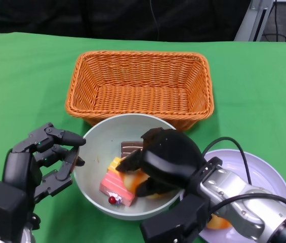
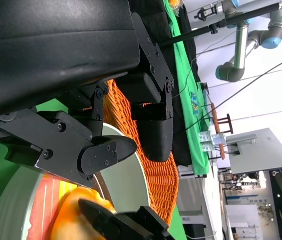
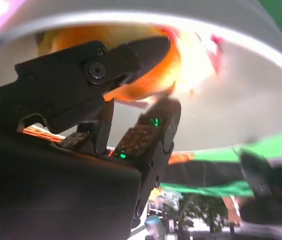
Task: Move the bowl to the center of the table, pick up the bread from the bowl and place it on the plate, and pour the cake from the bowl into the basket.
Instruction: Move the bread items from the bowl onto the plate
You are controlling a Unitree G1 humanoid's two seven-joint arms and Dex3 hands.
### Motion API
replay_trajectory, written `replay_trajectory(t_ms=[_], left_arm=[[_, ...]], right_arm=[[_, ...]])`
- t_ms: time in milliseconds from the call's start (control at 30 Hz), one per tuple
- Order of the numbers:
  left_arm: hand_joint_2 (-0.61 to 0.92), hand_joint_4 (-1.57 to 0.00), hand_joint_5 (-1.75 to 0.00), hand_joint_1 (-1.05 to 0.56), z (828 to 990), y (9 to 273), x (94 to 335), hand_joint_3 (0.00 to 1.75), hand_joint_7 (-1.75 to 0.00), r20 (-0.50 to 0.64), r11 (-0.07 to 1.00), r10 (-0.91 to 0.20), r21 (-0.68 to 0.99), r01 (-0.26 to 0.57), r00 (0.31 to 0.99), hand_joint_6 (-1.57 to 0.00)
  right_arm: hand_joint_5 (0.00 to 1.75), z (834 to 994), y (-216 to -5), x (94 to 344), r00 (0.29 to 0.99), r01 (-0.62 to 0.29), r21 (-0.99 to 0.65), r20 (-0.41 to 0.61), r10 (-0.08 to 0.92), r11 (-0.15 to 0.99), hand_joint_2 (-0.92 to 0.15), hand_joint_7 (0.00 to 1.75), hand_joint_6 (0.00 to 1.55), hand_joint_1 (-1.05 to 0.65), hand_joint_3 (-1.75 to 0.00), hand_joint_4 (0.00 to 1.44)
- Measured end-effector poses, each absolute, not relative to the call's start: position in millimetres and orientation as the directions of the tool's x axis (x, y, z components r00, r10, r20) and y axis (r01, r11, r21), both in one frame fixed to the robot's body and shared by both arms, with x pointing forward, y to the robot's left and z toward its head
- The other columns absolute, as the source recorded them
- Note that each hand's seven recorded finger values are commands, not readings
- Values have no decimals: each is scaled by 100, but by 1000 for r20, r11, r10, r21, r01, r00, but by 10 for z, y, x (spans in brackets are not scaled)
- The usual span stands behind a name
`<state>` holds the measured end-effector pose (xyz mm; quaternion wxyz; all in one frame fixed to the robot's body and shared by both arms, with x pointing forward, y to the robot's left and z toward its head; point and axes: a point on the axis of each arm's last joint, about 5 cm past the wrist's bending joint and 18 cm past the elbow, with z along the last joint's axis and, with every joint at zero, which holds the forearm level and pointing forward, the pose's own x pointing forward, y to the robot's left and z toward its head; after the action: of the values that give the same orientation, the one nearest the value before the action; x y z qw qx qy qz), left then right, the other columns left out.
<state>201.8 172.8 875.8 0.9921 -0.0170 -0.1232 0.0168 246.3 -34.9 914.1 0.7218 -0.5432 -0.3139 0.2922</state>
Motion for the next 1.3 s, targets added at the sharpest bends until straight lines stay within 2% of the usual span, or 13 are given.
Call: replay_trajectory(t_ms=[133,267,300,433,633,1000,1300], left_arm=[[64,-77,-136,-12,8760,1733,2022,74,-101,244,999,36,-32,-29,969,-82],[65,-78,-136,-11,8763,1737,2025,72,-101,246,999,34,-26,-28,969,-82],[66,-78,-136,-12,8763,1737,2025,72,-101,246,999,34,-26,-28,969,-82],[67,-78,-134,-13,8759,1738,2026,69,-101,245,999,35,-27,-29,969,-82],[67,-77,-133,-13,8730,1743,2027,69,-101,247,999,34,-23,-30,968,-82],[65,-78,-135,-14,8734,1741,2039,72,-104,252,999,33,-21,-29,967,-81],[64,-77,-137,-14,8734,1741,2040,73,-105,250,999,34,-21,-29,968,-80]], right_arm=[[136,9233,-369,2452,643,-104,-951,160,749,293,-92,6,112,-30,-15,77],[136,9321,-376,2419,651,-110,-939,179,738,326,-92,6,113,-28,-13,80],[146,9340,-384,2411,657,-112,-935,185,731,337,-92,8,116,-25,-9,78],[156,9392,-403,2389,669,-115,-920,207,714,374,-92,12,120,-20,-6,76],[163,9454,-452,2390,676,-116,-894,247,694,432,-92,14,118,-17,-6,77],[160,9626,-528,2354,680,-132,-863,279,678,488,-92,14,118,-14,-8,79],[156,9658,-575,2346,691,-119,-844,307,654,522,-92,14,119,-17,-7,84]])
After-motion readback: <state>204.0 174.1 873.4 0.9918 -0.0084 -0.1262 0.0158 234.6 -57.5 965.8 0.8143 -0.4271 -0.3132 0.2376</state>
